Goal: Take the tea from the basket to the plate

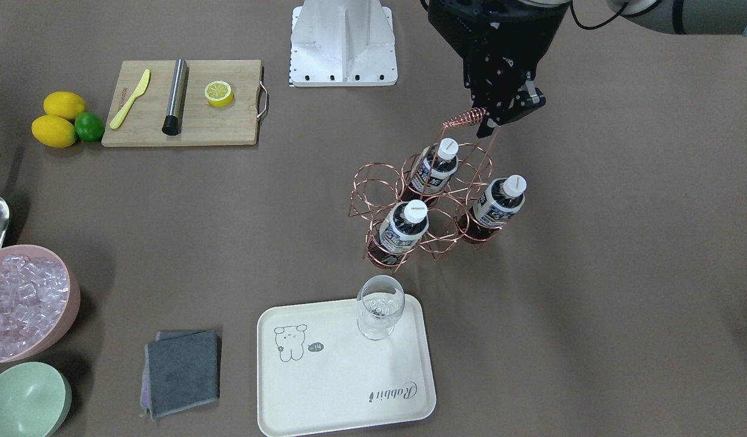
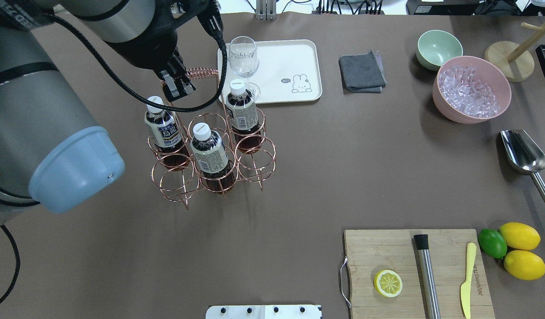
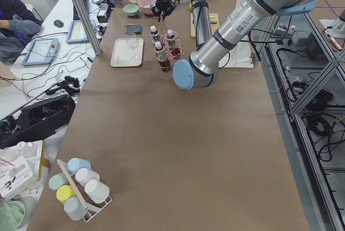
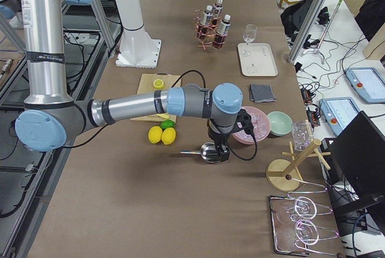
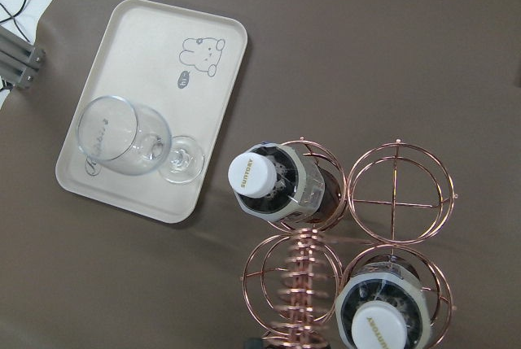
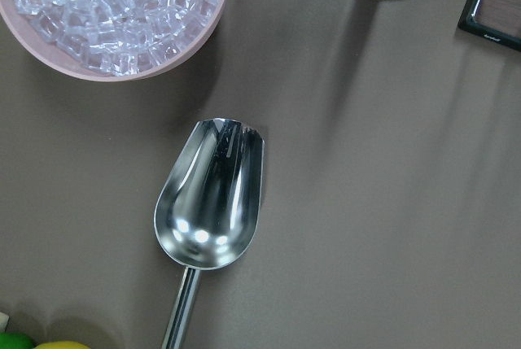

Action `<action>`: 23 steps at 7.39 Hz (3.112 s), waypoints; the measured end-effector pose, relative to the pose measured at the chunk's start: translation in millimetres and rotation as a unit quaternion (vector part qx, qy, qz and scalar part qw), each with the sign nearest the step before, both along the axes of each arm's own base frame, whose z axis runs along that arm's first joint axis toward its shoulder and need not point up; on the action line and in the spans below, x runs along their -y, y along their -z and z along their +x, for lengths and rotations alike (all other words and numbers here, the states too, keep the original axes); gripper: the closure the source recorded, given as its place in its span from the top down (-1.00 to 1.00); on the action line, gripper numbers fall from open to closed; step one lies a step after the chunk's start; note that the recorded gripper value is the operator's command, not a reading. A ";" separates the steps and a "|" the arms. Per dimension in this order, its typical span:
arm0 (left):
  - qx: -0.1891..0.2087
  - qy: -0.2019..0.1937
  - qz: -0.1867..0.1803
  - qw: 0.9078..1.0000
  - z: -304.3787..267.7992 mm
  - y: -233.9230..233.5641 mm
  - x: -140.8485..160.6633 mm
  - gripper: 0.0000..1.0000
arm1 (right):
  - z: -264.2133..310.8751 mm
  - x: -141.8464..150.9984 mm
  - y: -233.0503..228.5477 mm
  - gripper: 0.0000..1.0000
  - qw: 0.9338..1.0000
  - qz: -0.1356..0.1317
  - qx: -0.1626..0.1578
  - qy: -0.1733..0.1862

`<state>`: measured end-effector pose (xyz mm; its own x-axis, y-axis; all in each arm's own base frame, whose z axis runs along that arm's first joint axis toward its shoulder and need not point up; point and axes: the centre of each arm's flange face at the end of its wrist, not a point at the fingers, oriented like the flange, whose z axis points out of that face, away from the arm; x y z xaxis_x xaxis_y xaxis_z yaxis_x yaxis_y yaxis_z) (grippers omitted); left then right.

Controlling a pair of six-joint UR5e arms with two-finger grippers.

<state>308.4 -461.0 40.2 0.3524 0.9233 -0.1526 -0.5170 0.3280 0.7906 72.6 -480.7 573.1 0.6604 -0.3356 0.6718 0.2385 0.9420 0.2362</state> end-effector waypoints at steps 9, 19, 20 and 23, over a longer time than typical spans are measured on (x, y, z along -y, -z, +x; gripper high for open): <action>-0.003 -0.063 0.062 0.996 73.6 32.0 -59.5 -1.00 | -9.4 24.4 31.3 0.99 1.000 0.020 0.007 -0.001; 0.013 -0.074 0.056 0.996 101.8 25.0 -67.3 -1.00 | -187.8 58.7 183.3 0.99 0.992 -0.076 0.063 -0.077; 0.013 -0.074 0.056 0.996 102.8 25.3 -67.8 -1.00 | -202.7 60.0 194.4 0.99 0.991 -0.085 0.068 -0.083; 0.014 -0.074 0.058 0.996 104.3 25.9 -68.9 -1.00 | -248.4 53.0 218.9 0.99 0.985 -0.104 0.096 -0.100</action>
<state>412.7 -392.1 14.3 0.2141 0.9762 -0.0348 -0.5756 0.1549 0.8029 -175.8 -533.7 354.2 0.5539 -0.0543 0.8308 0.0139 0.9983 0.0559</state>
